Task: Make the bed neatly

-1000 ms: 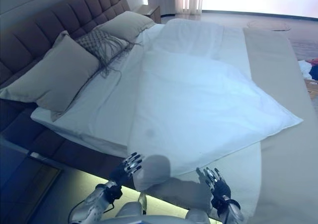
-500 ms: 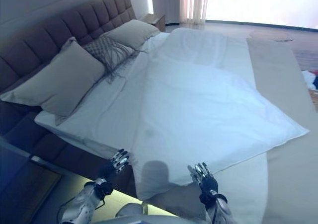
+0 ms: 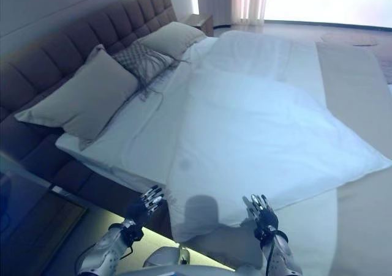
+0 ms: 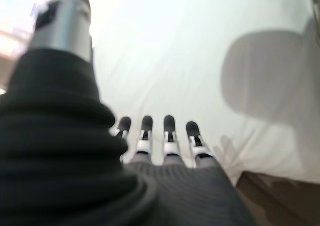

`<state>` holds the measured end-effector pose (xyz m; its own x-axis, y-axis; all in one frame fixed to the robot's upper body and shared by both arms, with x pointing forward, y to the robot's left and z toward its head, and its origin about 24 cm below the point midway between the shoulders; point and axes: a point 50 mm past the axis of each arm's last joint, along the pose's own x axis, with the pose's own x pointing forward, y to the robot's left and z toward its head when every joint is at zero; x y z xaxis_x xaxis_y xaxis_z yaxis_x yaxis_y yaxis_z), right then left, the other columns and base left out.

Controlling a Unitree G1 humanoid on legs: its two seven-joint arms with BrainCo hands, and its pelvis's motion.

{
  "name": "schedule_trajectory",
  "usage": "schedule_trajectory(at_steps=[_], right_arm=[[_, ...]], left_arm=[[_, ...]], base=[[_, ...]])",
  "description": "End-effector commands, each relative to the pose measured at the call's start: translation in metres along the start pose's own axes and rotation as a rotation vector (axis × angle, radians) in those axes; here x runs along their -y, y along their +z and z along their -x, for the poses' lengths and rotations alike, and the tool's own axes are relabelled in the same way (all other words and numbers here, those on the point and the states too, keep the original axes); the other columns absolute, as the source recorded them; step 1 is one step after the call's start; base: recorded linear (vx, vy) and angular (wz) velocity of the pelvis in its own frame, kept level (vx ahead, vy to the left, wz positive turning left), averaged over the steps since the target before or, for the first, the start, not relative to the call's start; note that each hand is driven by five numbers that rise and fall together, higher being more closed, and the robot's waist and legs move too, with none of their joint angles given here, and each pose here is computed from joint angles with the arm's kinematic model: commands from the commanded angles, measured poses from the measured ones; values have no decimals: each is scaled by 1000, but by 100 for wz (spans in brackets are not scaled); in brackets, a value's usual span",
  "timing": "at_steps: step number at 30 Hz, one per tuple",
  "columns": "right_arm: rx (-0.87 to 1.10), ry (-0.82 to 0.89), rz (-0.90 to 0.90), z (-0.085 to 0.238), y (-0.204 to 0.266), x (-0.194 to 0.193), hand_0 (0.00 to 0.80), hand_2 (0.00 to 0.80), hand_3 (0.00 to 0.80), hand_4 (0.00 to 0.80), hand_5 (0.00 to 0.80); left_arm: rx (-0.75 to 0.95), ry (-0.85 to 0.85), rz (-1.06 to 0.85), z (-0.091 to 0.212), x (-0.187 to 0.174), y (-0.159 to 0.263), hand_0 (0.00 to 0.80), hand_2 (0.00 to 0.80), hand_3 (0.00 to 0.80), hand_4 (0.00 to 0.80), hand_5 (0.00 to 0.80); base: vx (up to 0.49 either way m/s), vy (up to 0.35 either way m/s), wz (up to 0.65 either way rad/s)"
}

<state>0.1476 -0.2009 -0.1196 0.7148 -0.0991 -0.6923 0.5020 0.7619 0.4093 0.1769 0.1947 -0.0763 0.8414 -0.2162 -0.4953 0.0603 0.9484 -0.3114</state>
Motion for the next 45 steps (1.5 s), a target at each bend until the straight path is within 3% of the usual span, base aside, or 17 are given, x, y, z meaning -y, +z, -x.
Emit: schedule_trajectory(at_steps=[1,10,14,19,26,32,38,41,45], right_arm=[[91,-14,-116,-14,22,2,0,0,0,0,0],[-17,-240,-192,-8,8,48,0,0,0,0,0],[-14,-237,-200,0,-5,55,0,0,0,0,0],[-13,-296,-289,6,-12,66,0,0,0,0,0],[-9,-268,-369,1,-18,50,0,0,0,0,0],[-10,-241,-309,-4,-12,42,0,0,0,0,0],[83,-202,-265,-16,28,33,0,0,0,0,0],[193,-136,-265,-31,67,11,0,0,0,0,0],[399,42,-255,-51,156,-71,0,0,0,0,0]], left_arm=[[118,-25,-71,-10,-1,40,0,0,0,0,0],[54,-71,-79,-18,13,30,0,0,0,0,0],[13,-64,-57,-7,14,5,0,0,0,0,0],[9,-86,-64,-9,16,8,0,0,0,0,0],[-8,-77,-103,-16,15,11,0,0,0,0,0],[15,-34,-78,-21,17,17,0,0,0,0,0],[106,-107,-68,-31,34,35,0,0,0,0,0],[213,-184,-79,-44,55,61,0,0,0,0,0],[455,-281,-91,-69,99,129,0,0,0,0,0]], base=[[35,-210,-3],[111,-99,43],[97,160,3],[-11,110,-14],[-99,23,-12],[-27,-33,-11],[-98,-15,-2],[-535,17,5],[-651,117,-16]])
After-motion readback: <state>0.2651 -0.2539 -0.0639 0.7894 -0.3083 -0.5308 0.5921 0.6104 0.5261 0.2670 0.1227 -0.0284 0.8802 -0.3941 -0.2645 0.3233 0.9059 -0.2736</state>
